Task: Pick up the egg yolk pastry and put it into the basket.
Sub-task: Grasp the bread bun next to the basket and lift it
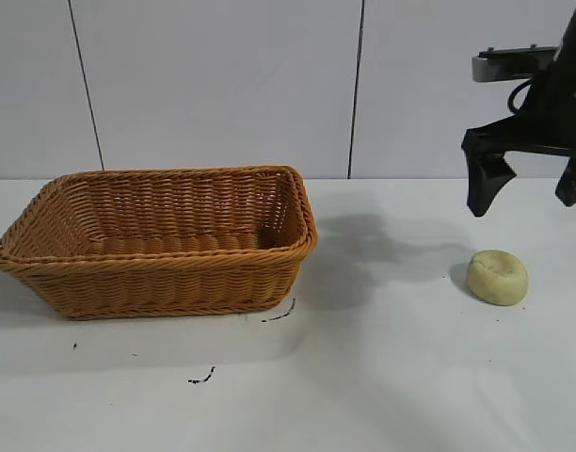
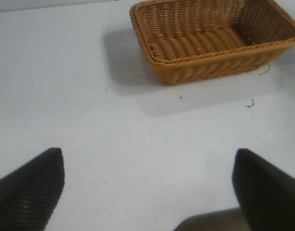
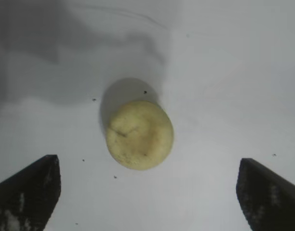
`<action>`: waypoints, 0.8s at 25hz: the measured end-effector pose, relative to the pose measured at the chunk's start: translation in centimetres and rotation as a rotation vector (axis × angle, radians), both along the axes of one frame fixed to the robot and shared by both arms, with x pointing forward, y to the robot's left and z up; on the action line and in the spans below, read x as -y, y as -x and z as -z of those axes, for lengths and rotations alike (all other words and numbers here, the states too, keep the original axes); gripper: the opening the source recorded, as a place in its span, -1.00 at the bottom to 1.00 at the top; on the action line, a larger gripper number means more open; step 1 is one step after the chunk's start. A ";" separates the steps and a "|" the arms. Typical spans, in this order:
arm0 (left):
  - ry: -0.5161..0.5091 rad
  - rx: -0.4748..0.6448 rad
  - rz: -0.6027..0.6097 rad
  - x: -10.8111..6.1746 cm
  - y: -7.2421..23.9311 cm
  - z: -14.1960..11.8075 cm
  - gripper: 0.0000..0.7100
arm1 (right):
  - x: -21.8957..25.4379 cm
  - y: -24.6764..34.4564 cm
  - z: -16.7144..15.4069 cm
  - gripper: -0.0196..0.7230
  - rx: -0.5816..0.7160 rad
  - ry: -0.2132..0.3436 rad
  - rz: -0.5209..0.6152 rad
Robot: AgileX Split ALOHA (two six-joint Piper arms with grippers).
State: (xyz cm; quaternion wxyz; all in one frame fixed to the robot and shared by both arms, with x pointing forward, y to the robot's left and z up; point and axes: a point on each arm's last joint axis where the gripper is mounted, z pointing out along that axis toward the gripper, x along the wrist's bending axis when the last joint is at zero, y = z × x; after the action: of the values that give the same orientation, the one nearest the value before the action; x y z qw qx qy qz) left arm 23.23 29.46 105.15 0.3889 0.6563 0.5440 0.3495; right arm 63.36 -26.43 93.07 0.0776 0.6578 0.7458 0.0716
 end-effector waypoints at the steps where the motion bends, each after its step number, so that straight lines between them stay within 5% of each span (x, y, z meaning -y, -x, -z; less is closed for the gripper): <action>1: 0.000 0.000 0.000 0.0 0.0 0.0 0.96 | 0.0 -0.1 0.5 0.91 -0.002 0.000 0.001; 17: 0.000 0.000 0.000 0.0 0.0 0.0 0.96 | -0.1 -0.9 4.8 0.91 -0.045 -0.002 0.005; 20: 0.000 0.000 0.000 0.0 0.0 0.0 0.96 | -0.2 -0.7 4.8 0.66 -0.059 -0.012 0.014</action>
State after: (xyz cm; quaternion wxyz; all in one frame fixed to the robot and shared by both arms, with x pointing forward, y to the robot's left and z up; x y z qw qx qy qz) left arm 23.23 29.46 105.15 0.3889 0.6563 0.5440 0.3495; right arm 64.10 -26.23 88.29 0.0523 0.6652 0.7427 0.0561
